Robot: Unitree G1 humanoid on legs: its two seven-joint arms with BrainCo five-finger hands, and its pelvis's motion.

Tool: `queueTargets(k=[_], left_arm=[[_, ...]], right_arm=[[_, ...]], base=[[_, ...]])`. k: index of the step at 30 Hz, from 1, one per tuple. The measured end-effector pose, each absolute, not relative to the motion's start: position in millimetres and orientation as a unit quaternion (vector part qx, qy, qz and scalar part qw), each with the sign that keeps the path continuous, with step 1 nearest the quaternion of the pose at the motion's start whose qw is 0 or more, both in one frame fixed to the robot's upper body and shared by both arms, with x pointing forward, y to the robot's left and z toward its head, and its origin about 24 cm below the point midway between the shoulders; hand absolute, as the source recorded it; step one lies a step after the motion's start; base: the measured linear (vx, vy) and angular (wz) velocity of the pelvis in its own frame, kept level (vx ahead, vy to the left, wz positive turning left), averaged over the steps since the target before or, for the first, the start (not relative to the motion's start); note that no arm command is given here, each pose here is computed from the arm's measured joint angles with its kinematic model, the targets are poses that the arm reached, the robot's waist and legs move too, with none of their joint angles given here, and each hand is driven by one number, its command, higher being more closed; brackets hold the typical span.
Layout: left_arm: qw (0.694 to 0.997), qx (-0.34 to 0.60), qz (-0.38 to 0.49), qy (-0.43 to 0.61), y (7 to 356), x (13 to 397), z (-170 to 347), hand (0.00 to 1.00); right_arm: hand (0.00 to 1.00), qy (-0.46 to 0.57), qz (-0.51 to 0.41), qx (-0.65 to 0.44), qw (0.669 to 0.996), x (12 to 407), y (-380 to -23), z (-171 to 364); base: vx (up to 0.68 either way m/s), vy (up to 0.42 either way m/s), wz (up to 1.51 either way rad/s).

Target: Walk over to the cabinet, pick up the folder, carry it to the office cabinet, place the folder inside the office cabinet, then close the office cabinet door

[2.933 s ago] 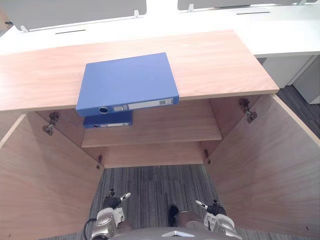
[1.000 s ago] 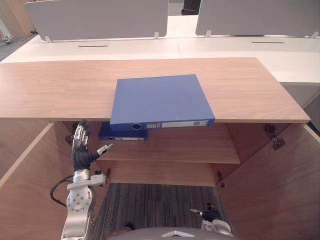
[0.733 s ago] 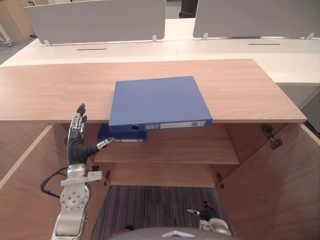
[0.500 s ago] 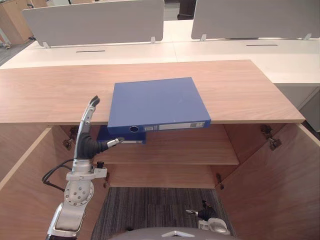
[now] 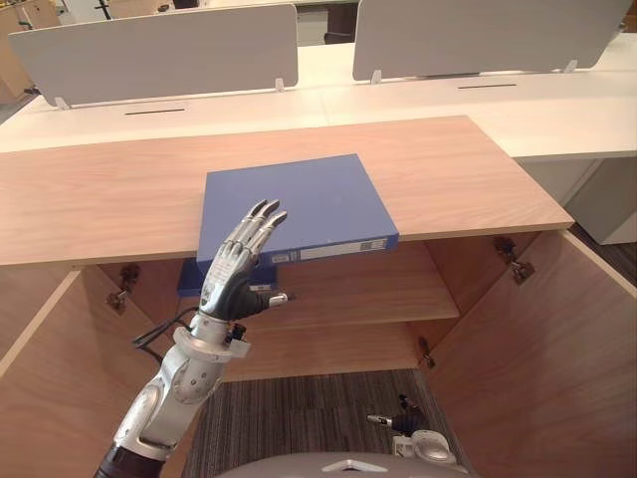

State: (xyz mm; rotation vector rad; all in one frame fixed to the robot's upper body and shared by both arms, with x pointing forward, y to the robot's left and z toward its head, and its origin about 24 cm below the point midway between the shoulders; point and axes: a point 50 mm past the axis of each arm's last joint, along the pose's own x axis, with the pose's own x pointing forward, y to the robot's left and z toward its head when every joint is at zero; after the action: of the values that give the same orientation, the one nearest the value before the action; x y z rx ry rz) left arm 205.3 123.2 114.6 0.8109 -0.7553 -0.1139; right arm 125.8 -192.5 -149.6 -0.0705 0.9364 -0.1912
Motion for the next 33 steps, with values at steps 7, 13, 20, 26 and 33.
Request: queueTargets(k=[7,13,20,26,33], left_arm=[[0.819,0.451,-0.028,-0.354,125.2,212.0,108.0,0.00],[0.804,0.490,-0.016,-0.337,128.4,215.4,100.1,0.00],[0.800,0.500,-0.006,-0.331,128.1,216.8,98.3,0.00],[0.799,0.523,0.014,-0.297,134.8,224.9,88.2,0.00],[0.788,0.552,0.046,-0.270,147.7,235.4,84.7,0.00]], right_arm=[[0.00,0.449,-0.093,-0.034,0.888,127.1,-192.6,-149.1],[0.00,0.450,-0.094,-0.032,0.888,126.2,-192.9,-149.3],[0.00,0.453,-0.096,-0.031,0.886,125.1,-193.4,-149.8],[0.00,0.455,-0.099,-0.028,0.885,123.3,-194.1,-150.3],[0.00,0.457,-0.104,-0.024,0.883,121.6,-195.3,-150.7]], base=[[0.01,-0.002,-0.01],[-0.02,-0.011,-0.05],[-0.01,-0.008,-0.04],[0.00,0.000,0.00],[0.00,0.000,0.00]])
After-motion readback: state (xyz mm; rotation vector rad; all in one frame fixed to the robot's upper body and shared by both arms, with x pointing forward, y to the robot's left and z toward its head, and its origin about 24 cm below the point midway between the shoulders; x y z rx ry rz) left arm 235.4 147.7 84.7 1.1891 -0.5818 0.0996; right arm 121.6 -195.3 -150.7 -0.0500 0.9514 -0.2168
